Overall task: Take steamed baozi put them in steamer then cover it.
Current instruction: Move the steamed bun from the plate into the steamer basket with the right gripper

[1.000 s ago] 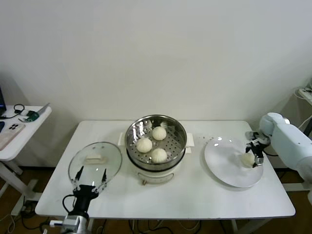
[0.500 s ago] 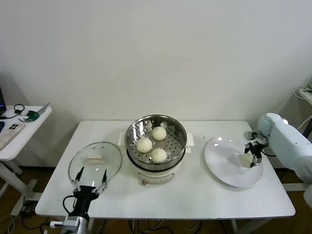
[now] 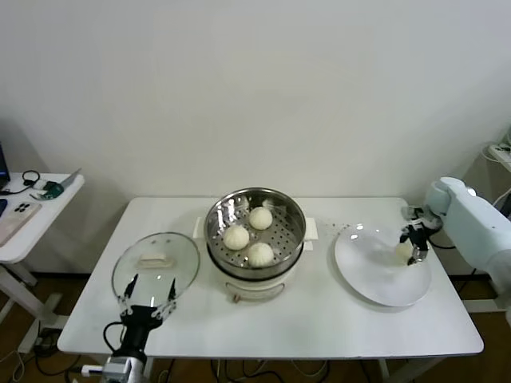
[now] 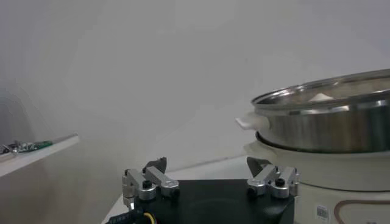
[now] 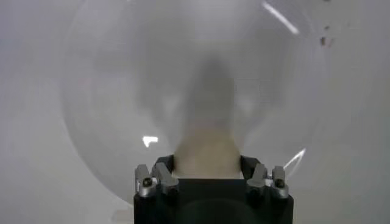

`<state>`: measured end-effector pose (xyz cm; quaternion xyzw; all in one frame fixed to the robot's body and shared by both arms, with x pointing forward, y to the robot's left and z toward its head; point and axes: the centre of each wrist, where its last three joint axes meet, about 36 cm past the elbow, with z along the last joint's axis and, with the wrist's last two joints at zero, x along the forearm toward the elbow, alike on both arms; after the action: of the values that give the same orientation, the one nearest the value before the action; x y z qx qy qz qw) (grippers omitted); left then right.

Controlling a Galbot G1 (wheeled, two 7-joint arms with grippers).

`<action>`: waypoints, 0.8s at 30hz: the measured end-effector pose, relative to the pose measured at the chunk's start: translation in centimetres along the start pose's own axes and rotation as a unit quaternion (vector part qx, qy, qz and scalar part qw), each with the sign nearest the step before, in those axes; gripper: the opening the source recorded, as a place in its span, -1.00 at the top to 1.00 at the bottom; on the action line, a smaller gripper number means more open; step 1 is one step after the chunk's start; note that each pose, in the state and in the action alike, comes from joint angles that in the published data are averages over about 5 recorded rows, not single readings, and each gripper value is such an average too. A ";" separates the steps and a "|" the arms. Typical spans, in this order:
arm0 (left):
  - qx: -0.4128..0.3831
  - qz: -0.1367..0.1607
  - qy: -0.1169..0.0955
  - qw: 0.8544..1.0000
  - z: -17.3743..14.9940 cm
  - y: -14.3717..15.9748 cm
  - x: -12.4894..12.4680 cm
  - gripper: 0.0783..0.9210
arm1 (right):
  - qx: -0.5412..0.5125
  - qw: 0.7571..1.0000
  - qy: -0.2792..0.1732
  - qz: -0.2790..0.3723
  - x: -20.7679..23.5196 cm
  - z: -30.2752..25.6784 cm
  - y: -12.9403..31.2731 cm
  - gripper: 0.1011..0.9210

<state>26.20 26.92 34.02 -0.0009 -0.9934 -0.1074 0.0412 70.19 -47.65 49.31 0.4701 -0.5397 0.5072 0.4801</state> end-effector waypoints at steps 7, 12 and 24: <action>0.006 0.009 -0.004 1.000 -0.5 -0.6 0.3 -0.77 | -0.018 0.996 -0.067 0.049 5.7 -4.6 -2.9 -0.47; 0.009 0.013 -0.007 1.000 -0.9 -0.9 0.6 -0.77 | -0.021 0.991 -0.108 0.070 10.5 -8.6 -4.8 -0.47; 0.010 0.022 -0.017 1.000 -1.4 -1.5 0.9 -0.77 | -0.005 0.982 -0.174 0.073 19.1 -19.4 -6.1 -0.47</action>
<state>25.41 25.18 35.14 -0.0246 -0.9947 -0.0963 0.0267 75.24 -28.88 69.39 0.5080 -0.6504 0.4487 0.3429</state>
